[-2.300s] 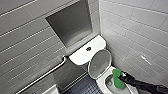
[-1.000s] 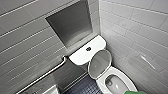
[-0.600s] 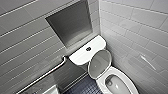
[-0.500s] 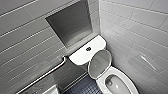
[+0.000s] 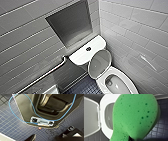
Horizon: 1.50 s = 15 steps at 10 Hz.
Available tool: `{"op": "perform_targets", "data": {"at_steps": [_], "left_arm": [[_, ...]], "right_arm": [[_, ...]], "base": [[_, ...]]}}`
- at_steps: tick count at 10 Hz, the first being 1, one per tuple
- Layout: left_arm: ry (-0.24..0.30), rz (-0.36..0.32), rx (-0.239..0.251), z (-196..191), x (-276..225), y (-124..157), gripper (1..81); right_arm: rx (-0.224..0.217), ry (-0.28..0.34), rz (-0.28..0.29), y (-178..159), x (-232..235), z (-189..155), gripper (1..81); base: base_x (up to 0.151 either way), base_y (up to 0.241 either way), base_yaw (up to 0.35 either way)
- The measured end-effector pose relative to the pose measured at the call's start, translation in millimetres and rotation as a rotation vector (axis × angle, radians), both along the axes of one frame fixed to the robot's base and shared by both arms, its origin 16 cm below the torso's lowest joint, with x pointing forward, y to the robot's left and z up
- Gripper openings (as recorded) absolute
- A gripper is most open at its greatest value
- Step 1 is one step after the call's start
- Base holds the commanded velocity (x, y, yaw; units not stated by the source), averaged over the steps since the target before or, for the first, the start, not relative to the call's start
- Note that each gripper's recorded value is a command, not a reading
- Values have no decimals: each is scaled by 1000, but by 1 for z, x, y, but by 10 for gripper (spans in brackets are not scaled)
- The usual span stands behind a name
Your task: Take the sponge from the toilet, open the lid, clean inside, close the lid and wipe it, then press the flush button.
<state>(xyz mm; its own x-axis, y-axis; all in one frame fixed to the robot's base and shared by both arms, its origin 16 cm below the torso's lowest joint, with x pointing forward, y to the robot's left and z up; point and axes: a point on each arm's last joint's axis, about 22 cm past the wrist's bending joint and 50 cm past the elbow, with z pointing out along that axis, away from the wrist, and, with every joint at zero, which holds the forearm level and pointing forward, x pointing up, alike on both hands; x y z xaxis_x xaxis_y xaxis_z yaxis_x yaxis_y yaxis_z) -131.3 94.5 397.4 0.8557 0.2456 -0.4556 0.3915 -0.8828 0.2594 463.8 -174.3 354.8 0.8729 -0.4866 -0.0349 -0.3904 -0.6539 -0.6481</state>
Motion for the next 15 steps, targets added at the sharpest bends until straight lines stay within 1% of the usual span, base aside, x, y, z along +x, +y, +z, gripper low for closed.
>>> {"op": "perform_targets", "data": {"at_steps": [1,2,5,8,9,10,11,12,13,14,15], "left_arm": [[1,0,-1,0,0,0,811],[0,0,0,0,0,0,811],[1,0,0,0,0,0,811],[0,9,6,0,0,0,811],[1,27,18,2,-3,0,811],[1,56,37,4,-6,1,811],[2,87,56,6,-9,1,811],[0,116,72,8,-10,-2,811],[0,150,88,10,-12,-5,811],[0,177,106,12,-14,-5,811],[2,196,117,13,-17,-6,811]], "right_arm": [[34,-31,16,21,22,8,10],[64,-45,48,40,39,14,10],[120,-60,166,83,81,24,10],[126,-56,267,118,104,12,10],[135,-73,289,135,117,12,10],[170,-75,333,169,121,15,10],[219,-87,368,212,125,23,10],[258,-91,402,248,126,30,10],[284,-86,442,278,121,31,10],[298,-82,474,303,116,29,10],[315,-82,497,324,112,31,10]], "base": [[0,0,0],[0,0,0],[0,0,0],[0,0,0],[0,0,0],[0,0,0],[0,0,0],[0,0,0],[0,0,0],[0,0,0],[0,0,0]]}}
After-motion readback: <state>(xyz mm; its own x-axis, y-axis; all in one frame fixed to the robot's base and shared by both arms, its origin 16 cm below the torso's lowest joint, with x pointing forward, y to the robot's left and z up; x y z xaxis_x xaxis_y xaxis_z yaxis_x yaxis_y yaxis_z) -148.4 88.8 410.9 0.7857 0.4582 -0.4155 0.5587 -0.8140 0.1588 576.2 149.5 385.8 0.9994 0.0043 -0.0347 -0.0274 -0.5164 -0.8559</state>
